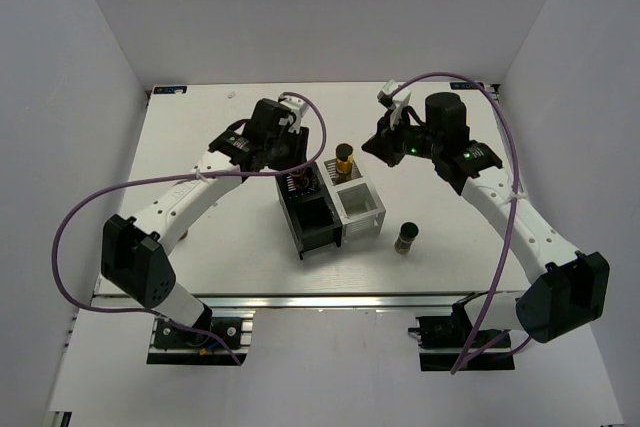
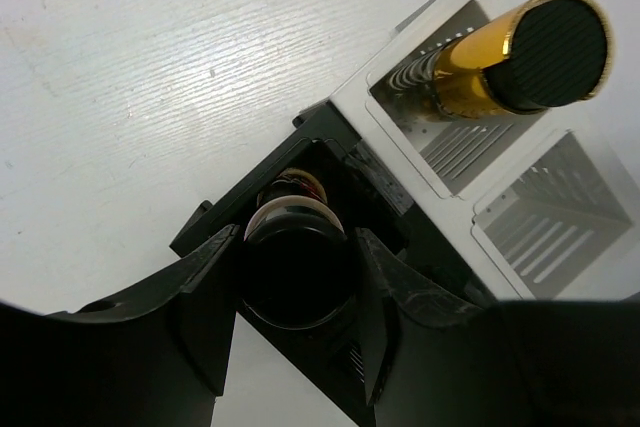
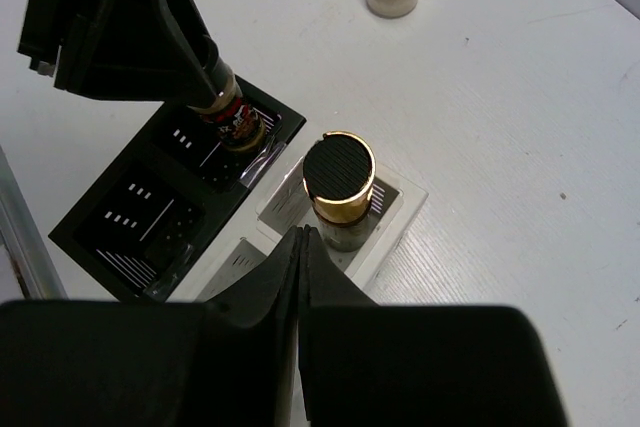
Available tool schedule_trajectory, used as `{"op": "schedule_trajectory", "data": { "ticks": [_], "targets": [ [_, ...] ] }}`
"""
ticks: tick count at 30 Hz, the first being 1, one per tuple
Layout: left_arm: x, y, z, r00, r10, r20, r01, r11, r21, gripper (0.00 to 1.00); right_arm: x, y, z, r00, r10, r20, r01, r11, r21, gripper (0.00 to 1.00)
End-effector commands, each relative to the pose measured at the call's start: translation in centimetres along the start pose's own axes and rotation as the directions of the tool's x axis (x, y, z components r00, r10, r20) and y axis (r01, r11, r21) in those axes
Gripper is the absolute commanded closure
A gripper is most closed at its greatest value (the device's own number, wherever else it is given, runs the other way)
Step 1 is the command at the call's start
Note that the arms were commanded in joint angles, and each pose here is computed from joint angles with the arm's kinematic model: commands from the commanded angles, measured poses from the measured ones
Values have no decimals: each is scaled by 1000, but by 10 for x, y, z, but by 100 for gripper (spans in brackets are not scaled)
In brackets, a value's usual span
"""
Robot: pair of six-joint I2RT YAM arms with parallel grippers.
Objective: Organize the condiment bottles
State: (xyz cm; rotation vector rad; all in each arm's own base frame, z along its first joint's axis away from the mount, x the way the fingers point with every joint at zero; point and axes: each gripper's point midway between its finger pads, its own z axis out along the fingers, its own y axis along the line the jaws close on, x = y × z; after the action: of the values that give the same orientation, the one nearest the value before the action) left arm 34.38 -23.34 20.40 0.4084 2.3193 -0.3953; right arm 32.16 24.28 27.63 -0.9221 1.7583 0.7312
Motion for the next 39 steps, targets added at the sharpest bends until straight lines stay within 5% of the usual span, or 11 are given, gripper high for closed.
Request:
{"op": "schedule_trajectory", "data": {
  "ticks": [1,19,39],
  "targets": [
    [-7,2,5,999,13,31,-12,1000,-12,100,-17,0,-8,998,-27,58,26,1000,13,100],
    [3,-7,36,999,43,19,-43,999,-13,93,-15,-2,-6,998,-26,50,25,1000,13,100],
    [20,-15,44,997,74,-5,-74,997,-25,32,-14,-3,-7,998,-28,47,27,1000,15,100]
  ]
}}
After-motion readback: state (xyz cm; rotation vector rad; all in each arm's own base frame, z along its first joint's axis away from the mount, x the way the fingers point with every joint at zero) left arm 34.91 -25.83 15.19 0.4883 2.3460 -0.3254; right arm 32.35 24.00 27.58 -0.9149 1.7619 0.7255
